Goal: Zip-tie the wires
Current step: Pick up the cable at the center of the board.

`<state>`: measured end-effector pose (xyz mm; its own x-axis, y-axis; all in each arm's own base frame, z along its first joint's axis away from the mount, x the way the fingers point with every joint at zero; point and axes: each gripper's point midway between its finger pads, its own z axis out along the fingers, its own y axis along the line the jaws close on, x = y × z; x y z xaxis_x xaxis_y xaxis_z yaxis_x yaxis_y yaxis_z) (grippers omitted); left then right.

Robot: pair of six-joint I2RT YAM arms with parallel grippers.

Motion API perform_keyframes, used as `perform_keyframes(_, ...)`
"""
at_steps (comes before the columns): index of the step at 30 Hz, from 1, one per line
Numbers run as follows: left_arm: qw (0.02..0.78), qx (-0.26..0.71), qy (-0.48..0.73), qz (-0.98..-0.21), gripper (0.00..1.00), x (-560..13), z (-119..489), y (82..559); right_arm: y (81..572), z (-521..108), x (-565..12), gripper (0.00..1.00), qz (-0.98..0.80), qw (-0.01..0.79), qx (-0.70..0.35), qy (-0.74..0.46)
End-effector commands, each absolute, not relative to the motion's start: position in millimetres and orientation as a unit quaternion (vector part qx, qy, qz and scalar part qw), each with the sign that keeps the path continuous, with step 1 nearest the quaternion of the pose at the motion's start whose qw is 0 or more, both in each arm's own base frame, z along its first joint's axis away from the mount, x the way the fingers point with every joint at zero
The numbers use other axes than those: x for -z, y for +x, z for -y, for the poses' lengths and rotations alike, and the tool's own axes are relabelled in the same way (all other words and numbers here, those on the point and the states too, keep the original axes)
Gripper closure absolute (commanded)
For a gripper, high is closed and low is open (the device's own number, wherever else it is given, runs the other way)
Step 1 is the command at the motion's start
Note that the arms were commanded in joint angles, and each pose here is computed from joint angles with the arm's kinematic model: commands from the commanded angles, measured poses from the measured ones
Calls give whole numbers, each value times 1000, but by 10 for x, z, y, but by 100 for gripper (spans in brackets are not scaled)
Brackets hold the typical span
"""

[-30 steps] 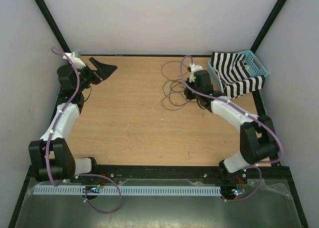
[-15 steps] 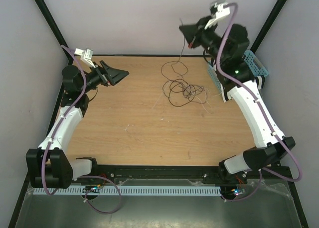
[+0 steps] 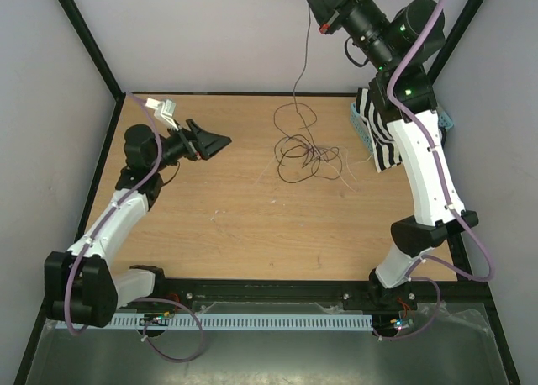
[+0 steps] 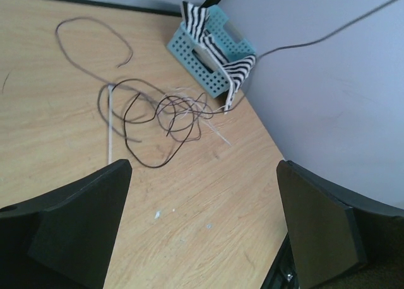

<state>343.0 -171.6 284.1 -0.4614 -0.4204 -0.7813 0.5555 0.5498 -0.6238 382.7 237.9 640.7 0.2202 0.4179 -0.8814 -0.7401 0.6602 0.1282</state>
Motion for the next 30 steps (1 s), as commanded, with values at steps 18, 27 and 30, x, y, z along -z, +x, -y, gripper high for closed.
perform_keyframes(18,544,496,172,-655,1,-2148,3146,3537,3240,-2186,-6852,100,-439,790,-395,-167)
perform_keyframes(27,537,505,197,-647,1,-1920,3361,3489,3181,-2116,-6758,100,-454,791,-374,-170)
perform_keyframes(30,536,500,196,-651,1,-1878,3327,3460,3176,-2121,-6670,100,-463,785,-375,-171)
